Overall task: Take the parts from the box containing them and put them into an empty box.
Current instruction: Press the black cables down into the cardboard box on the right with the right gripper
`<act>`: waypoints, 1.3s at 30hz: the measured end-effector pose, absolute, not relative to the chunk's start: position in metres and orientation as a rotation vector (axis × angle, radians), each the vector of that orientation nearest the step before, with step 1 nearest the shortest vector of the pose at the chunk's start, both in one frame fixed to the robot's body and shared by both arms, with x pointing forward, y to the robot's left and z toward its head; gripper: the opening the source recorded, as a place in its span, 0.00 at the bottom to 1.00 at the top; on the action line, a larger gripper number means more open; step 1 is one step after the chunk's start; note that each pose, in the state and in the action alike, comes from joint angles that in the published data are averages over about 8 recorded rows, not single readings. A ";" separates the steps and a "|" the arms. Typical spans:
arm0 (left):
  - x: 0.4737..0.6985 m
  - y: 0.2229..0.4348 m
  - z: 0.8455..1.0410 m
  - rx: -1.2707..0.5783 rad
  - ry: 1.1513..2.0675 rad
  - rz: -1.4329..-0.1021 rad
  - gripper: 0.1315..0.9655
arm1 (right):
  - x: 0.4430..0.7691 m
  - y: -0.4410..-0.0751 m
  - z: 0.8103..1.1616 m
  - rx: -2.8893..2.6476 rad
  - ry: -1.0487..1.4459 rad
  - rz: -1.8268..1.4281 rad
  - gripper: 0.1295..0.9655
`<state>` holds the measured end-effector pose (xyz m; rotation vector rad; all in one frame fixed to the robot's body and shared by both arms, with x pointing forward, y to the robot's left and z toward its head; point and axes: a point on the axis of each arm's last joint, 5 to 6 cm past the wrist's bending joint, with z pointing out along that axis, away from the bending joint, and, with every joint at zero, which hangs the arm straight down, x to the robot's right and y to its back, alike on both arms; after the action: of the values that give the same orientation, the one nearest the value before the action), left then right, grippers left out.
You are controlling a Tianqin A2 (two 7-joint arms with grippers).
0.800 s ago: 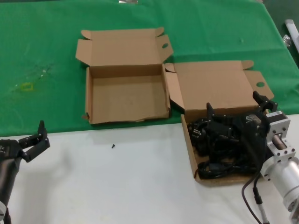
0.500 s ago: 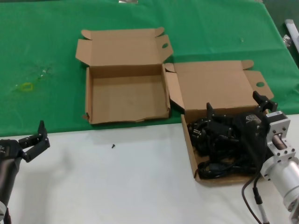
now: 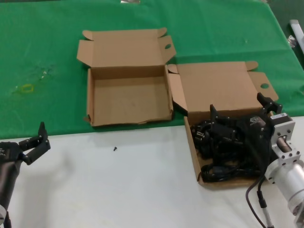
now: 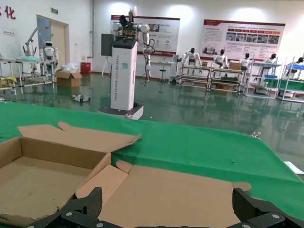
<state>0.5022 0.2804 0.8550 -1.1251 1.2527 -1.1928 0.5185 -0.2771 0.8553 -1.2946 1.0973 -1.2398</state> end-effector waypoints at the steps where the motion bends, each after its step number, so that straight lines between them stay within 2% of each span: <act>1: 0.502 0.280 0.855 -1.125 1.253 -1.193 0.99 | 0.518 -0.277 0.855 -1.295 1.097 -1.240 1.00; 4: 0.502 0.280 0.855 -1.125 1.253 -1.193 0.99 | 0.518 -0.277 0.855 -1.296 1.097 -1.240 1.00; 13: 0.502 0.280 0.855 -1.125 1.253 -1.193 0.90 | 0.518 -0.278 0.858 -1.332 1.062 -1.239 1.00; 22: 0.502 0.280 0.855 -1.125 1.253 -1.193 0.72 | 0.517 -0.297 0.880 -1.462 0.878 -1.291 1.00; 30: 0.502 0.280 0.855 -1.125 1.253 -1.193 0.47 | 0.522 -0.334 0.921 -1.588 0.720 -1.256 1.00; 34: 0.502 0.280 0.855 -1.125 1.253 -1.193 0.47 | 0.525 -0.354 0.943 -1.693 0.620 -1.215 1.00; 39: 0.502 0.280 0.855 -1.125 1.253 -1.193 0.32 | 0.530 -0.375 0.966 -1.851 0.469 -1.156 1.00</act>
<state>0.5022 0.2804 0.8550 -1.1250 1.2527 -1.1928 0.5298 -0.3754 0.9656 -1.8507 0.4693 -1.1560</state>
